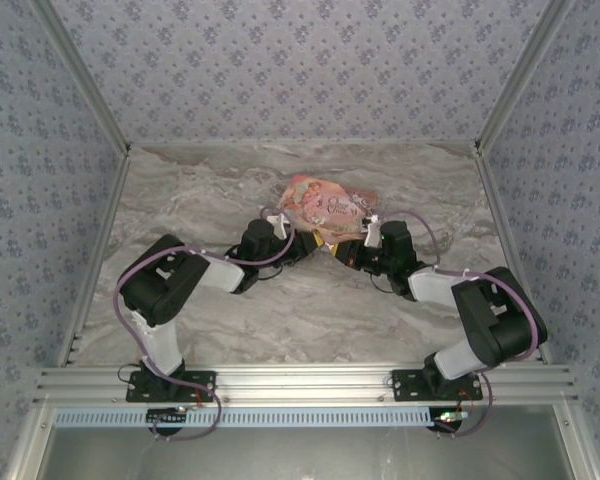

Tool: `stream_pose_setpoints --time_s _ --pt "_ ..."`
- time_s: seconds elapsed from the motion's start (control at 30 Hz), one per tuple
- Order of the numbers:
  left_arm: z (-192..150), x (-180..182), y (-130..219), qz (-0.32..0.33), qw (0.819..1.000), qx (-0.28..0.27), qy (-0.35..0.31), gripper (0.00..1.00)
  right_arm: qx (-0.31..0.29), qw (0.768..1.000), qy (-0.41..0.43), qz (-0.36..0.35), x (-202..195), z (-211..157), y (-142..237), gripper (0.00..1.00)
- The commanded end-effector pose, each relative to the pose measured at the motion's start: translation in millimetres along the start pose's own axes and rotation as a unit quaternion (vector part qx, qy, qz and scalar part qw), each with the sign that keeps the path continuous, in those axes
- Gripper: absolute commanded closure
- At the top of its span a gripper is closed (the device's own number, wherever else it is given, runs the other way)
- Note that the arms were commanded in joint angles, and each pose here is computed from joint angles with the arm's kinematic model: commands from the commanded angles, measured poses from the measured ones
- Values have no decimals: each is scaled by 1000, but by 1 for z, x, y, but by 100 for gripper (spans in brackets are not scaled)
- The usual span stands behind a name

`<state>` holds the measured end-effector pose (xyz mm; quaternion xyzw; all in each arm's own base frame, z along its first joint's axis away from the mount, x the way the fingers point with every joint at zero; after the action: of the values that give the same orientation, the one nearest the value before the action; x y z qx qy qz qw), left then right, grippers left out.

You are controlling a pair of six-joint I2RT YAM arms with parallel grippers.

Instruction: Unlock a padlock with a key

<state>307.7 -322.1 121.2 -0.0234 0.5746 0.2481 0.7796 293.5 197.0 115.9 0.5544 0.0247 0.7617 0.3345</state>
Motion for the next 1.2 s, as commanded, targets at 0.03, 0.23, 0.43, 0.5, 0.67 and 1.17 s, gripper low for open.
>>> stream_pose_setpoints --time_s 0.03,0.23,0.43,0.5,0.67,1.17 --pt "6 -48 2 -87 996 -17 -18 96 38 999 -10 2 5 -16 3 100" --pt "6 -45 0 -81 996 -14 -21 96 42 999 -4 -9 6 -17 5 100" --pt "6 -10 7 -25 999 6 -42 95 38 999 -4 -14 5 -19 10 100" --pt "3 -1 9 -17 999 16 -47 95 35 999 0 -13 7 -18 13 100" --pt "-5 17 9 4 998 40 -57 95 20 1000 10 15 28 -5 23 100" --pt "-3 46 14 27 998 29 -44 88 6 998 -13 56 37 50 -13 100"
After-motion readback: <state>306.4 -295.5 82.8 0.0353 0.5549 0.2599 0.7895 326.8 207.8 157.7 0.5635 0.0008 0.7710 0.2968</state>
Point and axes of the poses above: each hand's point on the last joint's axis, 136 mm out from that joint toward the fingers, its own y axis back along the fingers, its own x axis along the line the jaws close on, z = x × y, the point moved 4 cm from there along y, back along the fingers, and after that the axes turned 4 degrees about -y, right-handed, at the moved point
